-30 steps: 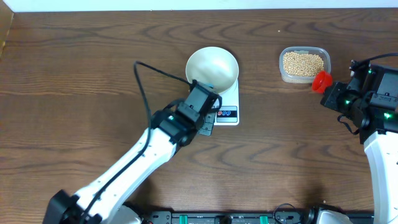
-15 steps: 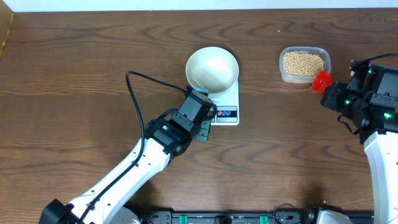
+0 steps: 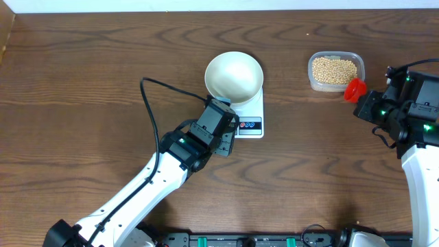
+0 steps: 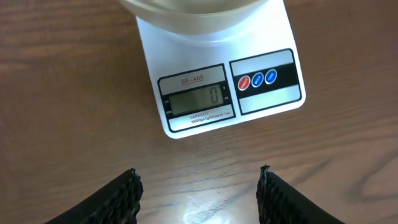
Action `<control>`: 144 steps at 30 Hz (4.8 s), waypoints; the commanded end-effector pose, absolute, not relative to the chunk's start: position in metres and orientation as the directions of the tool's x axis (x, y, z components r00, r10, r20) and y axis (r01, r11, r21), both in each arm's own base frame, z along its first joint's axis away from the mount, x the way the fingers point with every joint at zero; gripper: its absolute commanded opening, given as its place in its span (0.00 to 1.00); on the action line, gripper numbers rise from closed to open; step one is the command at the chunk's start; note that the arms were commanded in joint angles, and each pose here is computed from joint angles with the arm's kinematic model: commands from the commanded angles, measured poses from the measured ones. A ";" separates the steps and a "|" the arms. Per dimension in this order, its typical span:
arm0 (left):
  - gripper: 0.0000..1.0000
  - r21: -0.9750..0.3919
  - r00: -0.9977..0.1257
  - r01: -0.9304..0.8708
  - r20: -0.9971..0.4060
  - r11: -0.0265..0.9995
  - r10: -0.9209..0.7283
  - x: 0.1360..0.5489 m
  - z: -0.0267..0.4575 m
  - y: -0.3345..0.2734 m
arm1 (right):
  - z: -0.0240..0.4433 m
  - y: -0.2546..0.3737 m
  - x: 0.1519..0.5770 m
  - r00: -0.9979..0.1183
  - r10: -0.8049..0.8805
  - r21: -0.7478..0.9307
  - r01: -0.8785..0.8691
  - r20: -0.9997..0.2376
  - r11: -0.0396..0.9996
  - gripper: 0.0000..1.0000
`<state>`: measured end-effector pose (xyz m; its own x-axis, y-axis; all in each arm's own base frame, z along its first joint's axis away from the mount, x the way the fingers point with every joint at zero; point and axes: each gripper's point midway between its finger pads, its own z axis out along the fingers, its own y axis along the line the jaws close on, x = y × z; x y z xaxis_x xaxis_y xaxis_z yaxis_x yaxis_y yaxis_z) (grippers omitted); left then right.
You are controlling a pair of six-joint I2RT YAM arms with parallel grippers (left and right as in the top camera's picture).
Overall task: Scoop item into bowl and weigh 50g on scale
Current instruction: 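Pull the left gripper back from the scale buttons, then lower the red scoop with the right gripper into the soybeans, then drag the scoop through the soybeans and lift it filled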
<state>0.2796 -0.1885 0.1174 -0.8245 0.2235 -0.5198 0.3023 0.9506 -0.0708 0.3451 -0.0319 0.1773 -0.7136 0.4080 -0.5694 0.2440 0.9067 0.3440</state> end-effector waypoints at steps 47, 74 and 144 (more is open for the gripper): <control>0.97 0.016 -0.768 0.426 -0.522 0.905 0.371 0.280 0.117 -0.187 | 0.168 -0.049 0.470 -0.948 0.093 0.042 0.085 -0.303 0.996 0.01; 0.97 0.016 -0.768 0.426 -0.522 0.905 0.371 0.280 0.117 -0.187 | 0.084 -0.005 0.470 -0.993 0.060 0.429 0.009 -0.106 0.903 0.01; 0.97 0.016 -0.768 0.426 -0.522 0.905 0.371 0.280 0.117 -0.187 | 0.056 -0.040 0.454 -0.964 0.259 0.858 0.083 -0.059 0.506 0.01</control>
